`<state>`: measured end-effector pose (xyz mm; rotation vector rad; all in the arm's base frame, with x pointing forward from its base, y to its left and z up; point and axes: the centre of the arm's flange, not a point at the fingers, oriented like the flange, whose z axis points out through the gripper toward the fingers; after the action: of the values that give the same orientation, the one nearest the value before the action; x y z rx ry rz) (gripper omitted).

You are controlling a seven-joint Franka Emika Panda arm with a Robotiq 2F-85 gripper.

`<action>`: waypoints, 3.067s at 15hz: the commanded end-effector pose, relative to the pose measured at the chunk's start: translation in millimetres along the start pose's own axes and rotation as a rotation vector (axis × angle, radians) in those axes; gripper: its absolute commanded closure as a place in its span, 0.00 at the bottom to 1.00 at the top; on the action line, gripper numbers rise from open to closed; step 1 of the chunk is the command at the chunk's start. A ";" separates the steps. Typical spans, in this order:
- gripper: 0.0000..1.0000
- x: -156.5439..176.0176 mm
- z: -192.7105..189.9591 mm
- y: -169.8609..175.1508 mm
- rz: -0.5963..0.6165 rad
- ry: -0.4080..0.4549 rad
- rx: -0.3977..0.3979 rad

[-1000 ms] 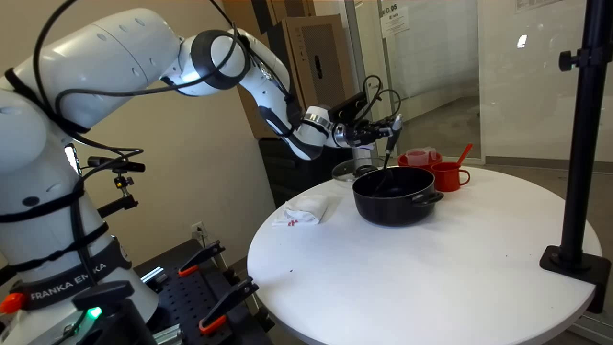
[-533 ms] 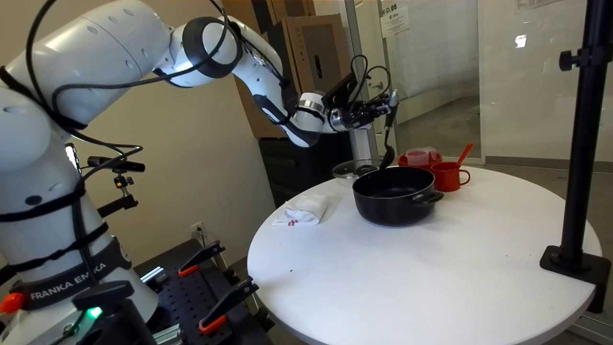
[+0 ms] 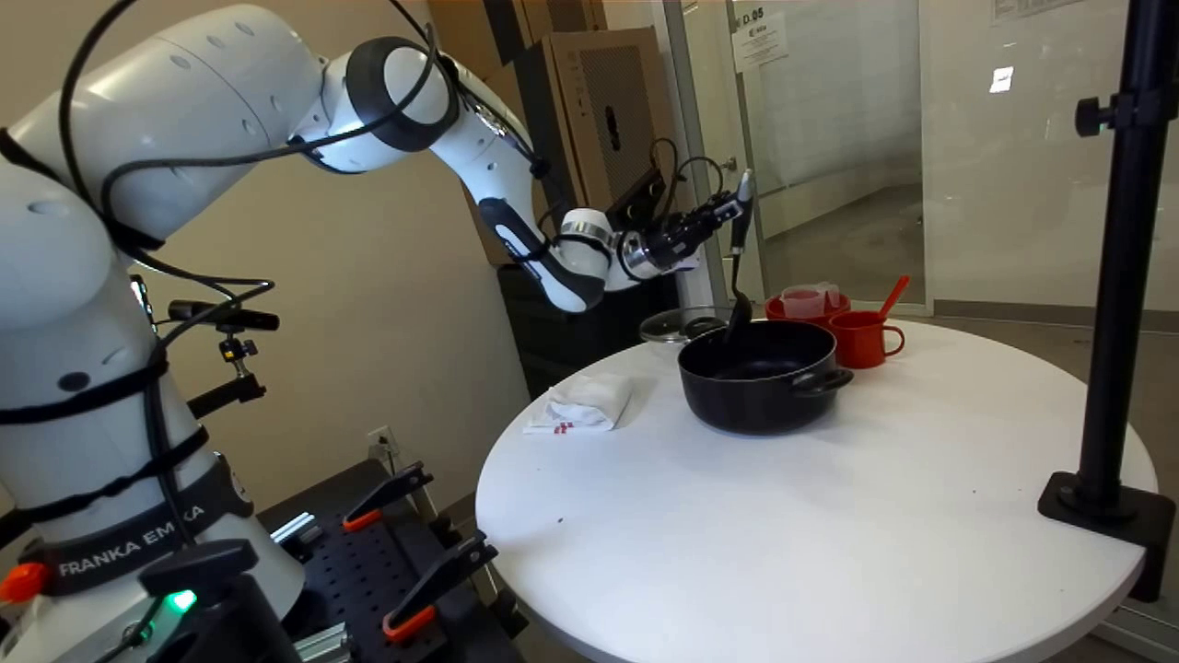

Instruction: Use the ladle to mix in the pot

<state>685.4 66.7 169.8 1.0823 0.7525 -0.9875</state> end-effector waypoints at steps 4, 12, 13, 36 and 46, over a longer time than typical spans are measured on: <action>0.92 12.2 14.4 -31.4 0.080 -0.178 -0.204; 0.92 42.7 31.9 -54.7 0.148 -0.334 -0.290; 0.92 49.2 35.9 -61.2 0.132 -0.347 -0.285; 0.92 63.9 11.0 -110.3 -0.368 -0.068 0.050; 0.92 50.2 1.2 -92.4 -0.477 0.275 0.288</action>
<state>619.0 32.1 85.4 1.2218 1.0498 -1.3756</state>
